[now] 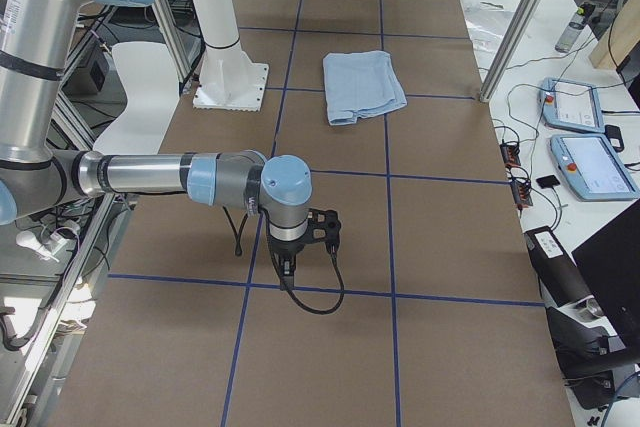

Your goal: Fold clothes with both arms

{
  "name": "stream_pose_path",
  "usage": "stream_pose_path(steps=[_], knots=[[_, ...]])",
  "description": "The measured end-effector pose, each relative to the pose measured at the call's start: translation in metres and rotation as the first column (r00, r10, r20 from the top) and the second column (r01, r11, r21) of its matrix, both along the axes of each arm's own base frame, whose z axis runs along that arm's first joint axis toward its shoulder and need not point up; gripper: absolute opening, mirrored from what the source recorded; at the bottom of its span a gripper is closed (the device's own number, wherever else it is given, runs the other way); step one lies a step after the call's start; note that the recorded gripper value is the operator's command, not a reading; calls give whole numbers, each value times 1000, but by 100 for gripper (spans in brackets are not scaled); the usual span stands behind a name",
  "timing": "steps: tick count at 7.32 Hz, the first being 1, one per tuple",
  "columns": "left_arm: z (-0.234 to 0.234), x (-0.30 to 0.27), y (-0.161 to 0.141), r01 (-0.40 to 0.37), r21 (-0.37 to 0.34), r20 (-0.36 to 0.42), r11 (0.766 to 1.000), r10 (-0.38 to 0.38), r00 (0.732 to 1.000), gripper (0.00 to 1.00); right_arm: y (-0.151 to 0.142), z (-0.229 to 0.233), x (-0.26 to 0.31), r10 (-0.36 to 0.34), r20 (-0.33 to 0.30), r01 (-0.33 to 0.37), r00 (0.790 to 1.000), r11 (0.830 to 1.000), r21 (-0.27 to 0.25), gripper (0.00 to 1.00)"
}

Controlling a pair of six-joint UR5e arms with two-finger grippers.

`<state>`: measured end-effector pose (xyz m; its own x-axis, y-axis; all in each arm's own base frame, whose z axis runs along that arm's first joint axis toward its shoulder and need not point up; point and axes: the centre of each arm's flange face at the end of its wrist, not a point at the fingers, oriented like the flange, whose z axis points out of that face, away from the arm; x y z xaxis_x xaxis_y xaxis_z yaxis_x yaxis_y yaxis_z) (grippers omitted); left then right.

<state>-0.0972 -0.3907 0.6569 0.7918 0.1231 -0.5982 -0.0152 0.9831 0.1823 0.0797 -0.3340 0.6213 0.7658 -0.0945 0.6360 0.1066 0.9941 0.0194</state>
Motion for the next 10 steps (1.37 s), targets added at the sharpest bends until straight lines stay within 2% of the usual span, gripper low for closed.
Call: stream_pose_path(steps=[2,4,5,10], knots=[[-9,2,5,-5,-37,-37,999,4,999,100,1,4,0,1,-1,-1,1000,1000,-10,100],[-20,10,2,-14,-31,-137,999,10,991,100,0,4,0,2,-2,-2,1000,1000,-10,100],[-24,12,1,-17,-24,-160,1000,13,987,100,0,4,0,2,-2,-2,1000,1000,-9,100],[-26,12,3,-20,3,-163,1000,20,986,100,-1,4,0,2,-2,-2,1000,1000,-9,100]])
